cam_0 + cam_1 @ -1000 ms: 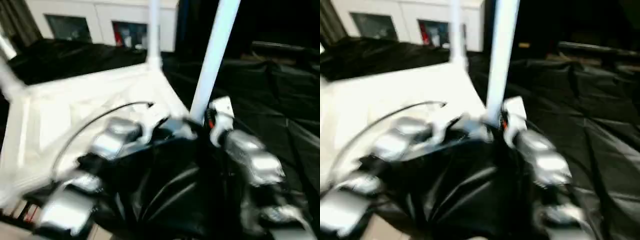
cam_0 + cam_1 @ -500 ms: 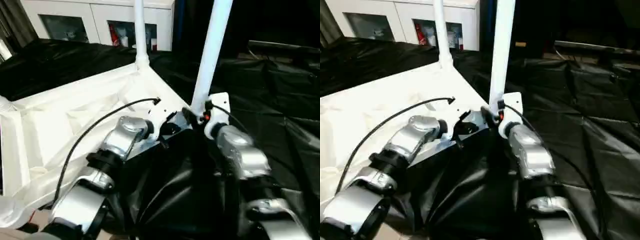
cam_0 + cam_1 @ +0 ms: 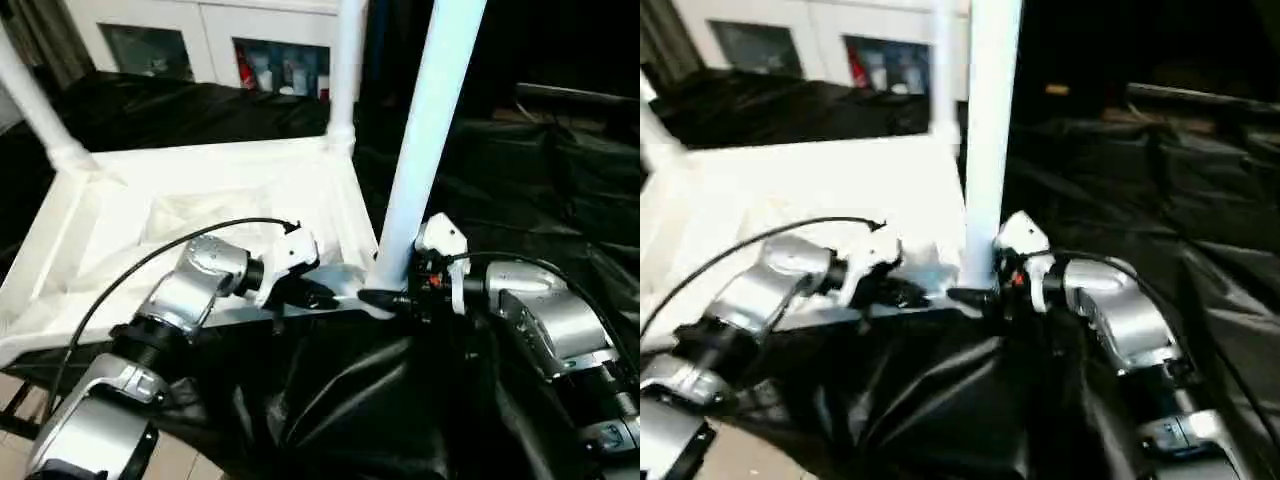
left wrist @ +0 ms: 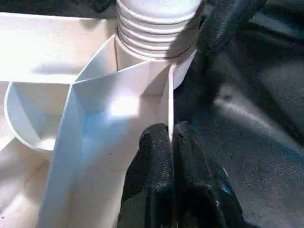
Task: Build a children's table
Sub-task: Rotate leg to tighten
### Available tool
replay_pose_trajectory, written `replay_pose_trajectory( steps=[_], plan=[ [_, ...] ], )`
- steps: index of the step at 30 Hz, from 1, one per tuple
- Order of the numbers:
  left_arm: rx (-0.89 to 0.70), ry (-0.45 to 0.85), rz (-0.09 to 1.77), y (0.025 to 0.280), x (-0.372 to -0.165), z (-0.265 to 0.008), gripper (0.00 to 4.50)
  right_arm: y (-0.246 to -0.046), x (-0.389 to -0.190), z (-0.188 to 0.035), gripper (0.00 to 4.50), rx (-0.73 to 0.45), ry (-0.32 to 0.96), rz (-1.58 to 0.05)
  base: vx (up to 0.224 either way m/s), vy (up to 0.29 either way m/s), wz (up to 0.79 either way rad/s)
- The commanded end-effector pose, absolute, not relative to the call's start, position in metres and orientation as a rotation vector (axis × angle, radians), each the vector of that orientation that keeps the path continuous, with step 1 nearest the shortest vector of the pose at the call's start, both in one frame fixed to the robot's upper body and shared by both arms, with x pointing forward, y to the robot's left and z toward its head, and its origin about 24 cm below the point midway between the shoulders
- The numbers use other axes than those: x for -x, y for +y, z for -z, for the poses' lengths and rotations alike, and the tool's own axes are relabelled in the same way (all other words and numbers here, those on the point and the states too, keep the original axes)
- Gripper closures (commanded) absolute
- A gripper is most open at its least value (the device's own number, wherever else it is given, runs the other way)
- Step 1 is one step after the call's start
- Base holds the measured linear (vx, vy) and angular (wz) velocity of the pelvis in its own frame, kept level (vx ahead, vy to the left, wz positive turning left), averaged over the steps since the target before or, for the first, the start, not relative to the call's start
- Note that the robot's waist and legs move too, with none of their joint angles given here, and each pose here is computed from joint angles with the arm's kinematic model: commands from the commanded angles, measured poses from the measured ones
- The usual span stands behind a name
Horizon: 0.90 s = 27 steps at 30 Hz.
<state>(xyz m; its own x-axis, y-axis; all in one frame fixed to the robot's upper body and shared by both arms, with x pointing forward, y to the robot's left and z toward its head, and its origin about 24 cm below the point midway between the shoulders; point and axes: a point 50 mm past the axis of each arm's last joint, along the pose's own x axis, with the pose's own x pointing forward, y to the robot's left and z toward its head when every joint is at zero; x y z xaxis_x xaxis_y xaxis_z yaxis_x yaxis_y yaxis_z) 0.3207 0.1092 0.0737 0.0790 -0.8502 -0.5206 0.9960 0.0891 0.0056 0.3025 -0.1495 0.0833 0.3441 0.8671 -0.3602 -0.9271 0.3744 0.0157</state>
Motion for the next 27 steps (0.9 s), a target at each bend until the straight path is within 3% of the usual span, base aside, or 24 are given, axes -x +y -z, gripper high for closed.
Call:
replay_pose_trajectory(
  steps=[1, 9, 15, 22, 27],
  plan=[
    [-0.428, 0.381, 1.493, 0.099, -0.319, -0.082, 4.50, -0.142, -0.296, -0.084, 1.12, 0.193, 0.331, -1.247, 0.000, 0.000, 0.00],
    [-0.420, 0.383, 1.457, 0.099, -0.320, -0.080, 4.50, -0.132, -0.289, -0.073, 1.73, 0.158, 0.369, -1.249, 0.000, 0.000, 0.00],
    [-0.361, 0.384, 1.319, 0.086, -0.330, -0.078, 4.50, -0.126, -0.301, -0.054, 1.87, 0.067, 0.392, -0.990, 0.000, 0.000, 0.00],
    [-0.283, 0.372, 1.047, 0.052, -0.351, -0.082, 4.50, -0.109, -0.328, -0.031, 1.89, -0.170, 0.439, -0.475, 0.000, 0.000, 0.00],
    [-0.255, 0.349, 1.028, 0.036, -0.353, -0.087, 4.50, -0.091, -0.336, -0.034, 1.89, -0.208, 0.420, -0.461, 0.000, 0.000, 0.00]
  ],
)
